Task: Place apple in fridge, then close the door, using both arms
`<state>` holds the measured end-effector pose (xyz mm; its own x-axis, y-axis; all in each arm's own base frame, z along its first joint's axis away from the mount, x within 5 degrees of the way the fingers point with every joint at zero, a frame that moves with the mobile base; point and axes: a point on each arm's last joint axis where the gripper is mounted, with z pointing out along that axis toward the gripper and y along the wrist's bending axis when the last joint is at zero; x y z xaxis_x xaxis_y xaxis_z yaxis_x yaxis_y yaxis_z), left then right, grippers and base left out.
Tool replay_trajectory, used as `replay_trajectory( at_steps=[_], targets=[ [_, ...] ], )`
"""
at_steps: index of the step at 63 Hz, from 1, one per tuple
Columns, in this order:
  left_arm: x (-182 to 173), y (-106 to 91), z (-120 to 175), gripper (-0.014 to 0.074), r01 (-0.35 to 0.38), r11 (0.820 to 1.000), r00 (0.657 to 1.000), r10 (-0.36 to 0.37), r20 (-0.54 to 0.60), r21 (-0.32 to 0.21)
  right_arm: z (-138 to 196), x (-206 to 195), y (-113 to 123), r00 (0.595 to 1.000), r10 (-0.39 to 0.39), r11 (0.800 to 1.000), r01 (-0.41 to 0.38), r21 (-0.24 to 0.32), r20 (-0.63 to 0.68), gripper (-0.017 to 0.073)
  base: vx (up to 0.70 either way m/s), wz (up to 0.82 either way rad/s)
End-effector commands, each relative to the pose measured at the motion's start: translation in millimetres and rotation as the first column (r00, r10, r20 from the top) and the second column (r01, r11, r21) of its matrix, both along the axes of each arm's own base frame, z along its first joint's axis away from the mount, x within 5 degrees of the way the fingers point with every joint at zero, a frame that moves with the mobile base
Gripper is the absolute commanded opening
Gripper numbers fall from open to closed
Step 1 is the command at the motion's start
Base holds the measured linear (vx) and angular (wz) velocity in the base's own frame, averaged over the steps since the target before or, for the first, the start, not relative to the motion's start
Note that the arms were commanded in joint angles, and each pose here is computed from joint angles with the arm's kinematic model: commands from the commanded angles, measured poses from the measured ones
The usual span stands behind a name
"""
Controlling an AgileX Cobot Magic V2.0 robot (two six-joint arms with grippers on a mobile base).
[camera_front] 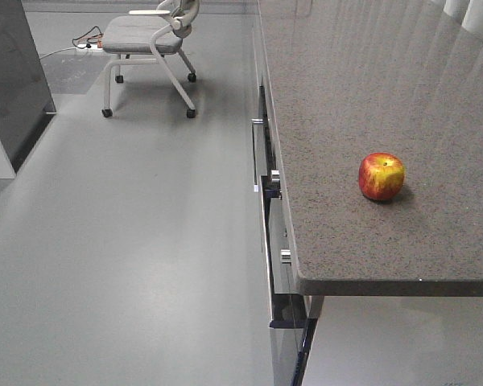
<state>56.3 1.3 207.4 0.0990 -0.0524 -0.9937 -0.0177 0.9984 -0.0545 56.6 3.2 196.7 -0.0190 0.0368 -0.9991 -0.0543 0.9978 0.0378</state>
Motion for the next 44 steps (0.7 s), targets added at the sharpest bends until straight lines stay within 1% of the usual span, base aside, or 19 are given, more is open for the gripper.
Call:
replay_trajectory(
  at_steps=[1, 34, 39, 44],
  targets=[
    [-1.1, 0.4, -0.1, -0.0006, -0.003, 1.000, 0.998, 0.004, 0.064, -0.016, 3.1, -0.3, -0.4, 0.997, -0.004, 1.000, 0.004, 0.002, 0.076, -0.0003, 0.00, 0.00],
    [-1.1, 0.4, -0.1, -0.0006, -0.003, 1.000, 0.998, 0.004, 0.064, -0.016, 5.1, -0.4, -0.4, 0.995, -0.005, 1.000, 0.005, 0.008, 0.097, -0.0003, 0.00, 0.00],
    [-1.1, 0.4, -0.1, -0.0006, -0.003, 1.000, 0.998, 0.004, 0.064, -0.016, 6.7, -0.5, -0.5, 0.993, -0.006, 1.000, 0.005, 0.009, 0.116, -0.0003, 0.00, 0.00],
    [-1.1, 0.4, -0.1, -0.0006, -0.003, 1.000, 0.998, 0.004, 0.064, -0.016, 12.1, -1.2, -0.7, 0.987, -0.008, 1.000, 0.006, 0.013, 0.163, -0.0003, 0.00, 0.00]
  ],
)
